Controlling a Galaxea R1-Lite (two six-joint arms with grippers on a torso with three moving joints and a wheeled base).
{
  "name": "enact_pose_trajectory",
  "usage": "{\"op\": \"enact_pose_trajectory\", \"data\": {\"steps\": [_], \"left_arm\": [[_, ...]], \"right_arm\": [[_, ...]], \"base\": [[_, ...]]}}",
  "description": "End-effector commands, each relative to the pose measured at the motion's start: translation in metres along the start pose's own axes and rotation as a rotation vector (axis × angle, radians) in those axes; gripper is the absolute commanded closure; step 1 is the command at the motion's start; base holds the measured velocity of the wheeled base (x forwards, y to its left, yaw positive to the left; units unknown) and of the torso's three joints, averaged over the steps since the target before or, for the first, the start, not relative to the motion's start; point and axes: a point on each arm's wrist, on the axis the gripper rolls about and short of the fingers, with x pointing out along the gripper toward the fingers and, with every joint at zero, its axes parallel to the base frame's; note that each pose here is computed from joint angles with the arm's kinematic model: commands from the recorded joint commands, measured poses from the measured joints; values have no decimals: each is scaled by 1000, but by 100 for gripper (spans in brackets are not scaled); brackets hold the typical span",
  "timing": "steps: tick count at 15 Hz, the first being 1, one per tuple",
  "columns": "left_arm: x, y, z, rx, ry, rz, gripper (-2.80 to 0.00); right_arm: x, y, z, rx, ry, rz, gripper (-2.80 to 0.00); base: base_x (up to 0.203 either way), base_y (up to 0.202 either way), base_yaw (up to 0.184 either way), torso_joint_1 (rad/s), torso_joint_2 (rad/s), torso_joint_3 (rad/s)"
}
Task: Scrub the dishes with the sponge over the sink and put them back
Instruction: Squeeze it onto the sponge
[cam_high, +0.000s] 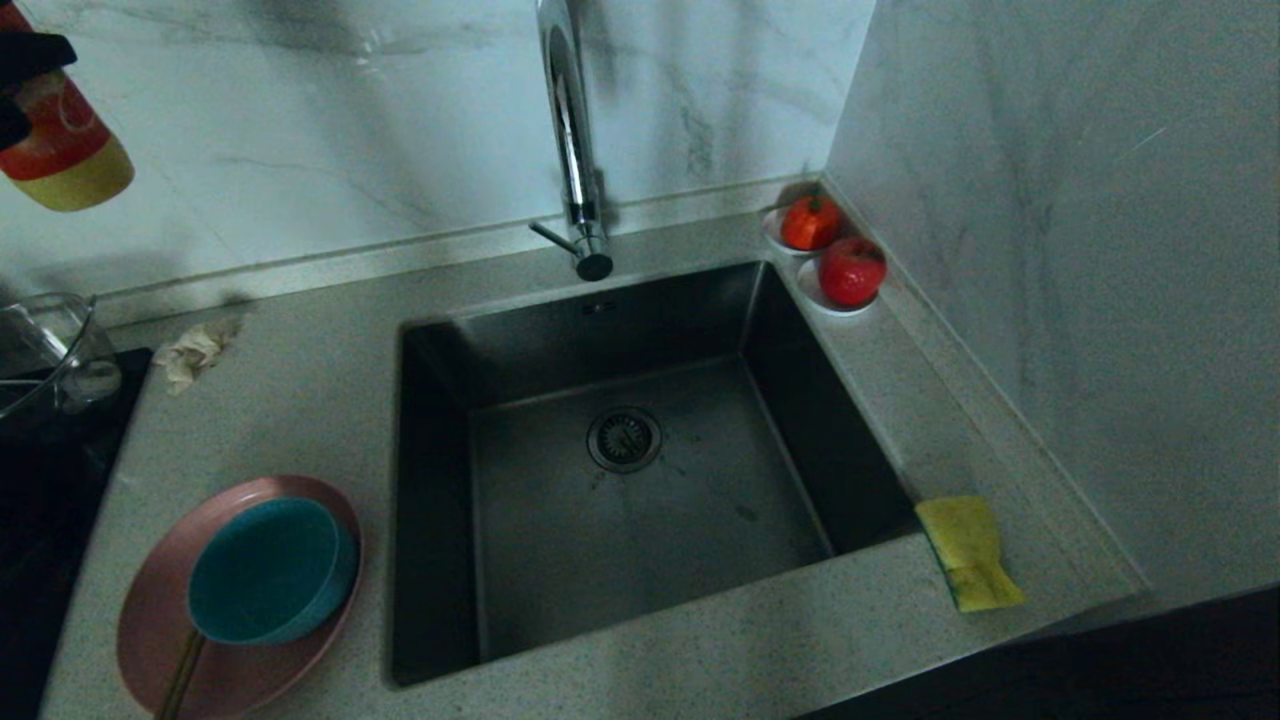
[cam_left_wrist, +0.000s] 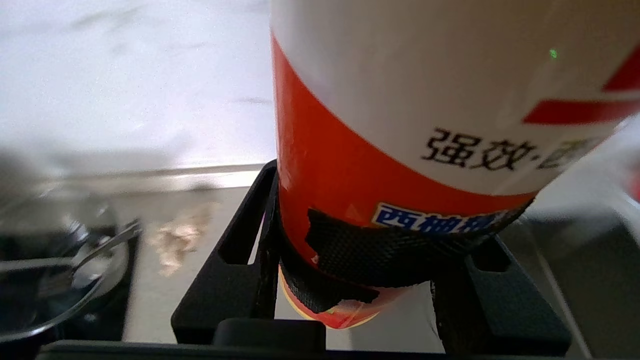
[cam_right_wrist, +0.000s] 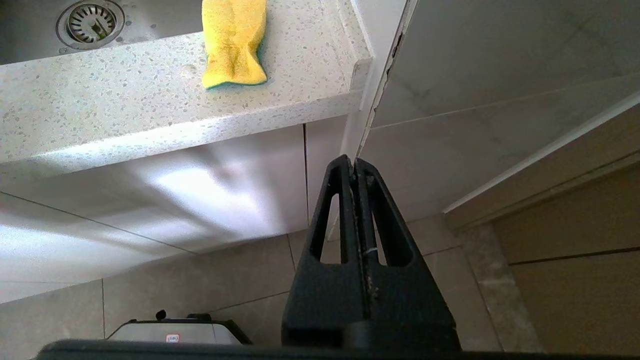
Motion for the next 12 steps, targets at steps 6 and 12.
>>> {"op": "enact_pose_trajectory", "data": {"steps": [6, 12], "left_arm": [[-72, -28, 12, 93, 50, -427, 0], [-58, -65, 9, 74, 88, -665, 0]], "right_arm": [[0, 0, 0, 0, 0, 0, 0], [0, 0, 0, 0, 0, 0, 0]], "base": [[0, 0, 0, 0, 0, 0], [0, 0, 0, 0, 0, 0]]}}
